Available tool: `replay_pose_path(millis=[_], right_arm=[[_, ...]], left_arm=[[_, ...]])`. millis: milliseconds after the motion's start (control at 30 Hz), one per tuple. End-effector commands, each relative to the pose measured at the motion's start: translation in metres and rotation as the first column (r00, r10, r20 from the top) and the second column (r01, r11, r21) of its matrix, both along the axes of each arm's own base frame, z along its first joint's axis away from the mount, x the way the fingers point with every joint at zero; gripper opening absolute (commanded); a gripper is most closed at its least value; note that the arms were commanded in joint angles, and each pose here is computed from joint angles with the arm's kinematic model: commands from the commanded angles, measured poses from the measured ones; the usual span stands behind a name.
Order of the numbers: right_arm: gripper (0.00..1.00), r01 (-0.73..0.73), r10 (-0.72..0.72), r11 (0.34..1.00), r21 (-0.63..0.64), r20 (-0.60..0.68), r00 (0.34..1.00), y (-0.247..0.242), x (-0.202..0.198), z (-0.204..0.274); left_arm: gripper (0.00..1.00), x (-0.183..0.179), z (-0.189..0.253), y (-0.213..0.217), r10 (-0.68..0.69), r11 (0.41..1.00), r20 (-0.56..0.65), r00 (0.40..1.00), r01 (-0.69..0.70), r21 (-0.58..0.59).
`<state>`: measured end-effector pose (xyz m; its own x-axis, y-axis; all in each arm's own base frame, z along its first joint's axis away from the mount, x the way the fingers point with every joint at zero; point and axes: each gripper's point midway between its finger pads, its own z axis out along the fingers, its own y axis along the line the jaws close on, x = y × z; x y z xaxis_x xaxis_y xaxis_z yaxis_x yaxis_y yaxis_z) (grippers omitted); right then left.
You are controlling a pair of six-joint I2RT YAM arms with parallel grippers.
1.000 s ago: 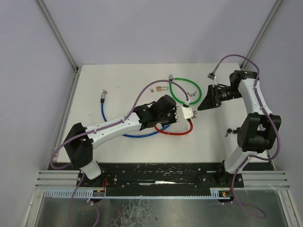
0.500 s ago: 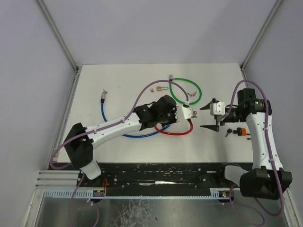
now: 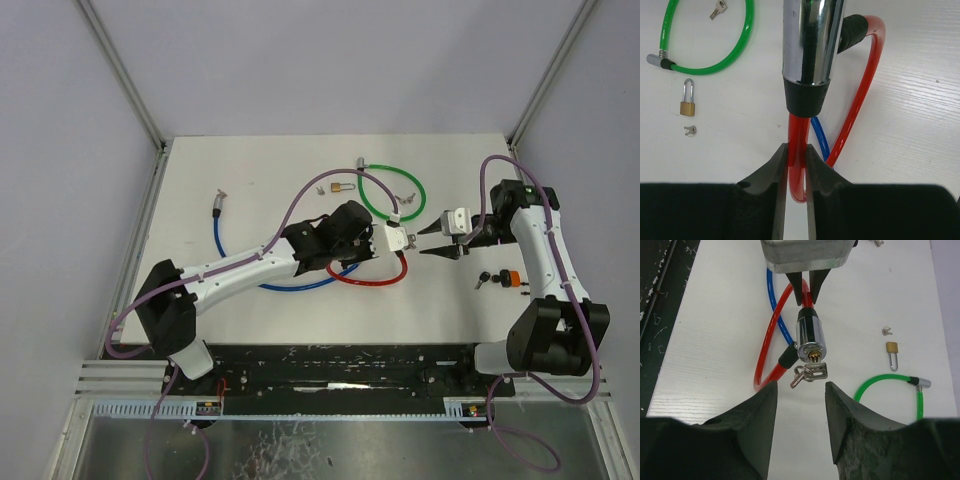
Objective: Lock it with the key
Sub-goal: Lock the lock at the center of the board.
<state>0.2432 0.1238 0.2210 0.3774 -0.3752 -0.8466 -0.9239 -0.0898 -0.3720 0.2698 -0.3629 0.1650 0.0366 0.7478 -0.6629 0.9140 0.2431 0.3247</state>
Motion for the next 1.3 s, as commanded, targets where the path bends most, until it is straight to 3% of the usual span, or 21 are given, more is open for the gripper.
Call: replay_pose_path(millis=[0, 333, 767, 867, 1000, 1267], right_arm=[[0.49, -0.204, 0.198, 0.977, -0.055, 0.579, 0.791, 0.012, 0.021, 0.037], [0.43, -0.215, 0.229, 0.972, -0.095, 0.587, 0.776, 0.018, 0.031, 0.033], [0.26, -0.209, 0.232, 0.972, -0.104, 0.548, 0.804, 0.019, 0.033, 0.025], [0.27, -0.210, 0.233, 0.972, -0.105, 0.541, 0.808, 0.019, 0.031, 0.024], [0.38, -0.201, 0.228, 0.973, -0.109, 0.557, 0.799, 0.019, 0.030, 0.025], [0.34, -0.205, 0.235, 0.972, -0.117, 0.568, 0.789, 0.019, 0.029, 0.026]], left_arm=[[0.00, -0.006, -0.005, -0.006, -0.014, 1.000, -0.023, 1.000, 0.014, -0.021], [0.00, -0.006, -0.006, -0.007, -0.015, 1.000, -0.026, 1.000, 0.014, -0.021], [0.00, -0.006, -0.005, -0.007, -0.015, 1.000, -0.025, 1.000, 0.015, -0.023], [0.00, -0.006, -0.006, -0.008, -0.016, 1.000, -0.027, 1.000, 0.016, -0.022], [0.00, -0.006, -0.006, -0.008, -0.017, 1.000, -0.027, 0.999, 0.017, -0.020], [0.00, -0.006, -0.006, -0.009, -0.020, 1.000, -0.028, 0.999, 0.019, -0.023]])
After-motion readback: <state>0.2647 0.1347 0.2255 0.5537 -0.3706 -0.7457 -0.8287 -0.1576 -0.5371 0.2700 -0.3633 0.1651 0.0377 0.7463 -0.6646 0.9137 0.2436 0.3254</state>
